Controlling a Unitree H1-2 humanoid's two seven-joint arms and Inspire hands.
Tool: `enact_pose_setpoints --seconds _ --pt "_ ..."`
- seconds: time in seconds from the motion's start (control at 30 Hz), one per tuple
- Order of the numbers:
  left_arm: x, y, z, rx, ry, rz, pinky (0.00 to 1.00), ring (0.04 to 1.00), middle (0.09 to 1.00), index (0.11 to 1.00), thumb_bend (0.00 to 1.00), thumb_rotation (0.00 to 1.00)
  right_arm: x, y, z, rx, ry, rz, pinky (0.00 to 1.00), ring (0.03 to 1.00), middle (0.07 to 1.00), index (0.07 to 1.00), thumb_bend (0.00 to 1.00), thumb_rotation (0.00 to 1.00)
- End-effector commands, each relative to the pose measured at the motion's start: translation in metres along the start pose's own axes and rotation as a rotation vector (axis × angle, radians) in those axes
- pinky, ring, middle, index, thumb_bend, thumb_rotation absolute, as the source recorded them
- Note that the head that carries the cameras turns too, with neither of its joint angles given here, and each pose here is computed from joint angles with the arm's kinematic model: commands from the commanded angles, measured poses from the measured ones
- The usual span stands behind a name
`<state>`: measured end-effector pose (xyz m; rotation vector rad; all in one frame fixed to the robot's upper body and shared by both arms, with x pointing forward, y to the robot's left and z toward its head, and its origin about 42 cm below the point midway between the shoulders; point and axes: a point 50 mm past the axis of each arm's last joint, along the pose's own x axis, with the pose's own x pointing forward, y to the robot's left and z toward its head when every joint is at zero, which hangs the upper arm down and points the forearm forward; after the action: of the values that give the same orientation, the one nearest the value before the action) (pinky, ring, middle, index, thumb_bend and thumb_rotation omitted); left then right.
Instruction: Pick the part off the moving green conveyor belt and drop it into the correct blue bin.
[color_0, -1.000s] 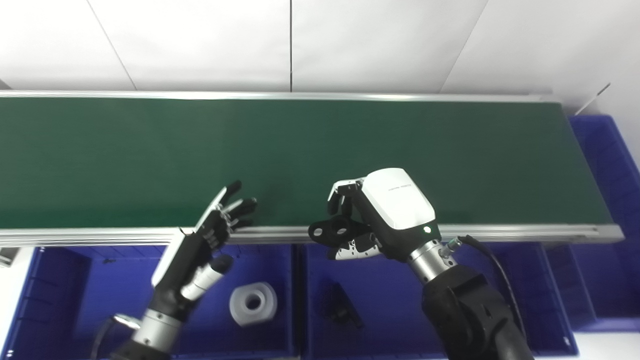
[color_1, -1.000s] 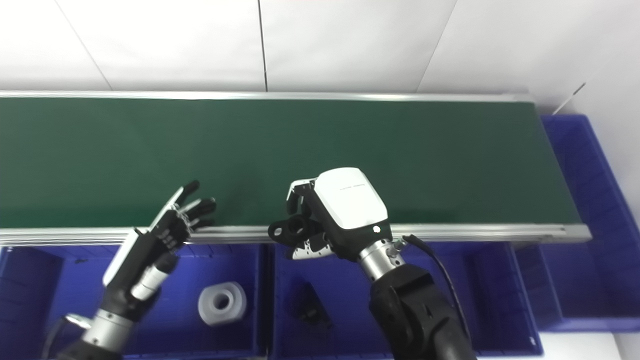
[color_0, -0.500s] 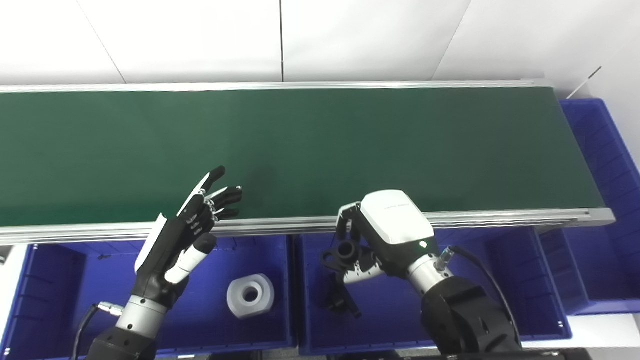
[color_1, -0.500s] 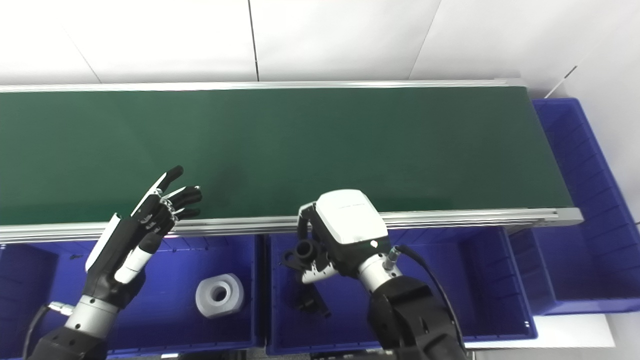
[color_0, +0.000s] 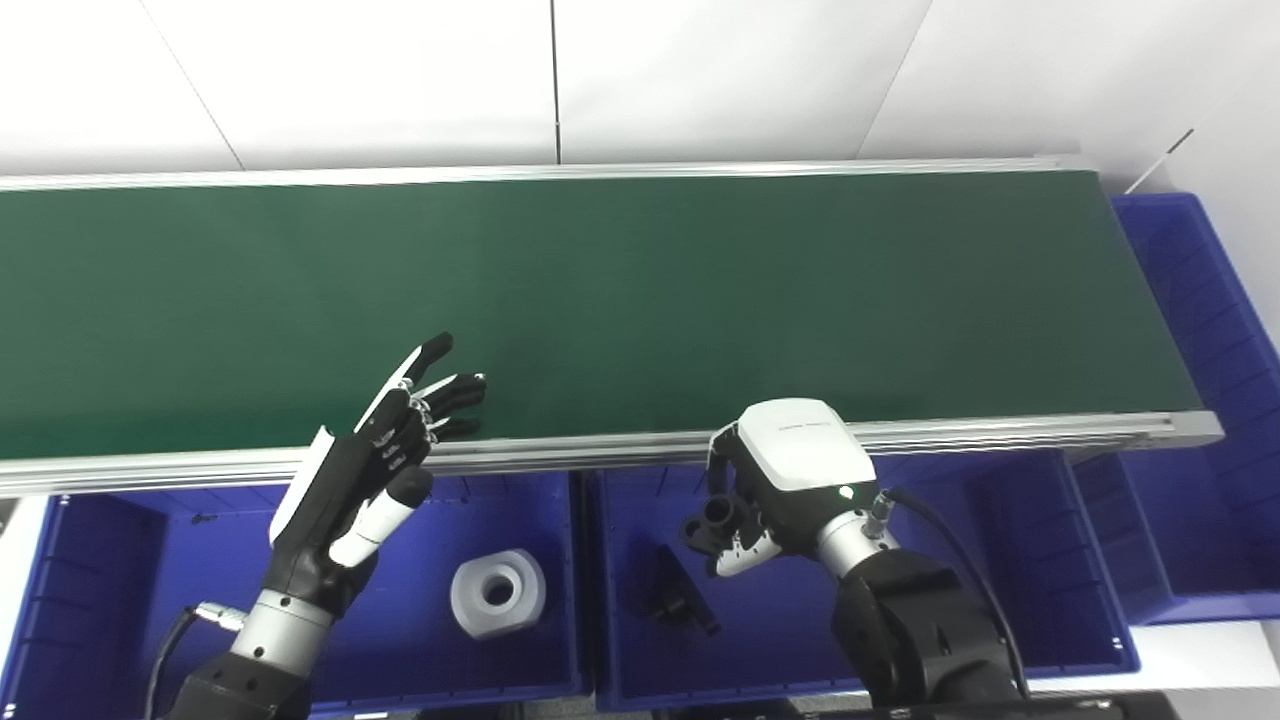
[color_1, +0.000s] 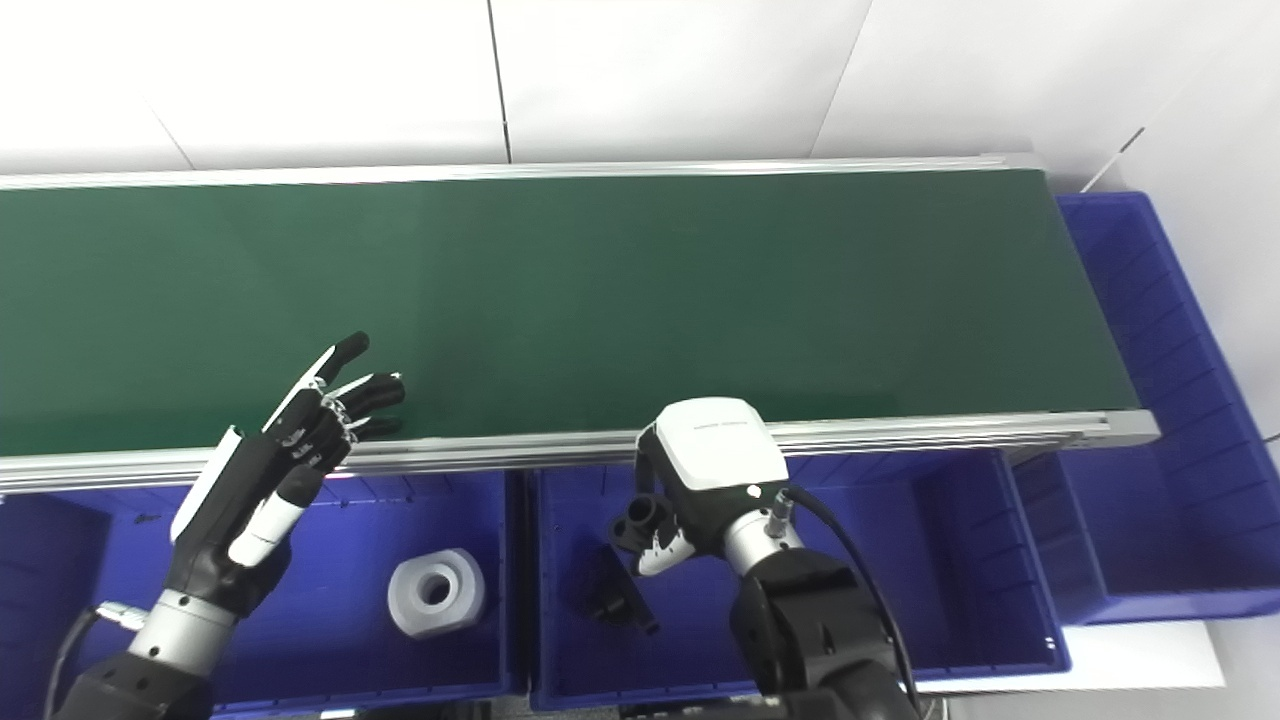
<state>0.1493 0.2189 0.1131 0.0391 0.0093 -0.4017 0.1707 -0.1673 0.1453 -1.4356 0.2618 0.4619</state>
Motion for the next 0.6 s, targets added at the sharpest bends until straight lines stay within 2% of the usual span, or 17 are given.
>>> enact_pose_setpoints --seconds 0.0,0.03,0.1,0.17,0.23,0.3,0.57 --pt "0.0013 0.0006 0.0098 0.006 -0.045 -0.011 0.79 0.845 0.835 0.954 0.79 0.8 -0.0022 -0.0069 0.0012 -0.059 0.042 -0.027 0.29 0.4 0.517 0.55 0.64 0.25" --pt "0.0015 0.0004 0.0097 0.005 -0.046 -0.011 0.79 0.844 0.835 0.954 0.79 0.8 -0.0025 -0.0075 0.0015 -0.083 0.06 -0.018 0.31 0.422 0.54 0.571 0.68 0.28" --pt "0.0017 0.0 0.0096 0.005 -0.045 -0.011 0.79 0.836 0.833 0.953 0.79 0.8 -0.0032 -0.0084 0.0021 -0.115 0.082 -0.002 0.42 0.516 0.636 0.647 0.87 0.43" --pt "0.0021 -0.0004 0.0094 0.007 -0.045 -0.013 0.79 0.841 0.835 0.954 0.79 0.8 -0.0036 -0.0086 0.0028 -0.124 0.094 0.014 0.48 0.572 0.677 0.668 0.95 0.5" --pt "0.0023 -0.0007 0.0087 0.004 -0.045 -0.014 0.79 0.844 0.839 0.955 0.79 0.81 -0.0042 -0.0085 0.0033 -0.131 0.094 0.021 0.49 0.583 0.682 0.671 0.98 0.53" --pt "0.0023 -0.0013 0.008 0.003 -0.045 -0.013 0.79 0.844 0.839 0.955 0.78 0.81 -0.0049 -0.0084 0.0037 -0.138 0.089 0.026 0.45 0.545 0.659 0.668 1.0 0.57" --pt "0.0024 -0.0033 0.0085 -0.002 -0.042 -0.01 0.79 0.843 0.838 0.956 0.79 0.81 -0.009 -0.0095 0.0075 -0.108 0.078 0.034 0.44 0.545 0.668 0.675 1.0 0.58"
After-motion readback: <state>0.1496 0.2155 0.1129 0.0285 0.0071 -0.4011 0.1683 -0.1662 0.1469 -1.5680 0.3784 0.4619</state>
